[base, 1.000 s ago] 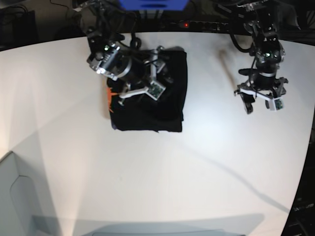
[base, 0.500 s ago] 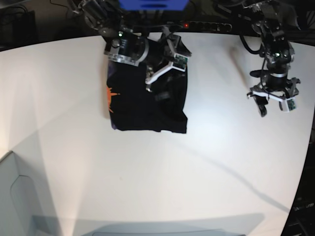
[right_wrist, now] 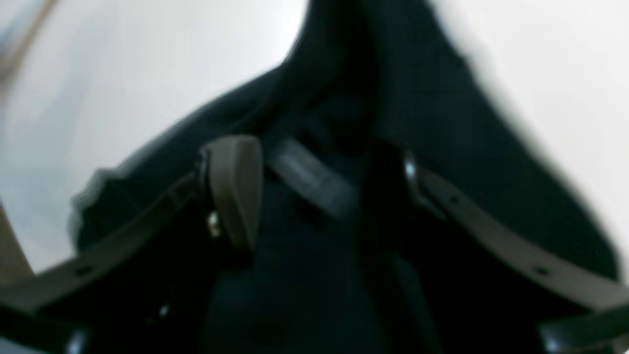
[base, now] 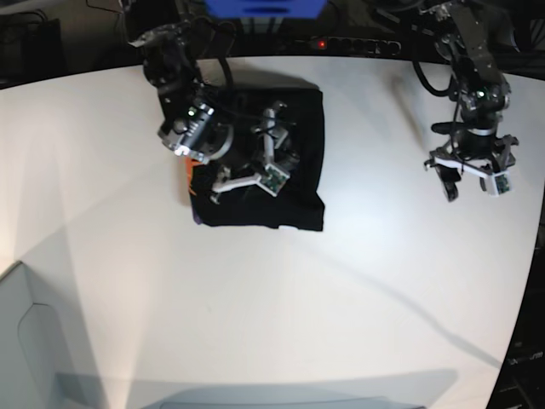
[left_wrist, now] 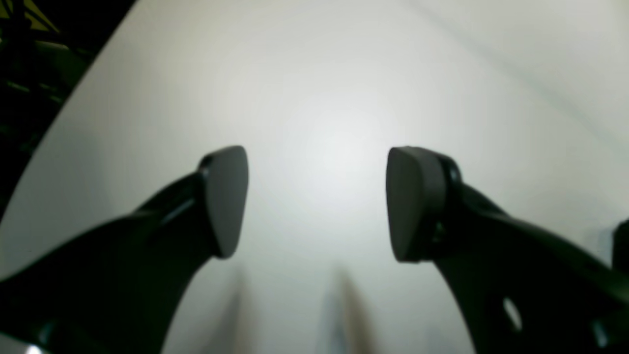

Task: Fold the T-shirt properly
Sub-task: 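Press and tuck the folded layers with the right gripper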

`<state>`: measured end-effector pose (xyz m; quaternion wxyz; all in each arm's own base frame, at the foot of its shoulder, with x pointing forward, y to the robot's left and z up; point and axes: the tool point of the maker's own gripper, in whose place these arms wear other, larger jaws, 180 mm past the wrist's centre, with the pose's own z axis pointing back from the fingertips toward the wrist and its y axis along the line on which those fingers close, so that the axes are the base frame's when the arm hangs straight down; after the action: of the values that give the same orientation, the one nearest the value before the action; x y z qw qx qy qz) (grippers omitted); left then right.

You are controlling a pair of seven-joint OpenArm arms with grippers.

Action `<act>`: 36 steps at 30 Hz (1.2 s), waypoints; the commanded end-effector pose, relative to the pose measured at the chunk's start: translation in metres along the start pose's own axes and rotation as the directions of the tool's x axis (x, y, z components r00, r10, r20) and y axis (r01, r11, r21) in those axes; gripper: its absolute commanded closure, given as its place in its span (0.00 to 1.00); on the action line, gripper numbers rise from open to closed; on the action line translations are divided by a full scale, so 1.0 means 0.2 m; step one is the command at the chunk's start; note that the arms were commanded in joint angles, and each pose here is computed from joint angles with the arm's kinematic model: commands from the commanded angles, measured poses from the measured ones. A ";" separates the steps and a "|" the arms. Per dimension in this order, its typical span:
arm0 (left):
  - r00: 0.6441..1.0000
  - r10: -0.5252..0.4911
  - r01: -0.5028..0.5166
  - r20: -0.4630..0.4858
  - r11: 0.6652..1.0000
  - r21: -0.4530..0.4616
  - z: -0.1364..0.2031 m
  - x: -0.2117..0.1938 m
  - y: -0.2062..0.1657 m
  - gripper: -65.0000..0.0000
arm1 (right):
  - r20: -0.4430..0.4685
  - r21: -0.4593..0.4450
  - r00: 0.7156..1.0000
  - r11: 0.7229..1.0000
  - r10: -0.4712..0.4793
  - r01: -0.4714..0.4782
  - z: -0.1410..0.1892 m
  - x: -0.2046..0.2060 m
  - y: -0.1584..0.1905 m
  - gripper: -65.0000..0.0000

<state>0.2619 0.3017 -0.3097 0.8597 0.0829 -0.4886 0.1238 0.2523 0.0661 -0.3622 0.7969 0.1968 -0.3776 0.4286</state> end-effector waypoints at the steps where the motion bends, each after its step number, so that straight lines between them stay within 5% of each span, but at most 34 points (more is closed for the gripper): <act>1: 0.998 -0.014 0.014 0.060 1.000 -0.003 0.02 0.09 0.00 0.35 | 0.063 0.021 0.998 1.000 -0.004 0.003 -0.02 0.10 0.02 0.44; 9: 0.999 -0.017 0.017 0.048 1.000 -0.001 0.02 0.08 0.00 0.35 | 0.138 0.145 0.981 0.983 -0.137 0.117 -0.21 0.13 0.18 0.44; 17: 0.999 -0.019 0.019 0.040 1.000 -0.001 0.03 0.06 0.00 0.35 | 0.149 0.235 0.986 0.971 -0.070 0.034 -0.25 0.15 0.37 0.45; 26: 0.999 -0.022 0.023 0.050 1.000 -0.002 0.03 0.08 0.00 0.35 | 0.323 -0.009 0.946 1.000 -0.006 0.010 0.06 0.38 -0.01 0.45; 33: 0.998 -0.024 0.024 0.055 1.000 -0.001 0.03 0.09 0.00 0.35 | 0.286 -0.202 0.958 0.977 -0.004 0.065 0.31 0.19 -0.28 0.45; 36: 0.998 -0.026 0.026 0.060 1.000 -0.001 0.03 0.10 0.00 0.35 | 0.234 -0.245 0.972 0.966 -0.021 0.080 0.40 0.04 -0.30 0.56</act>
<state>0.2618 0.3013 -0.3039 0.8588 0.0858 -0.4913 0.1175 0.2702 -0.0209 -0.3166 0.7921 0.1365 -0.4944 0.3310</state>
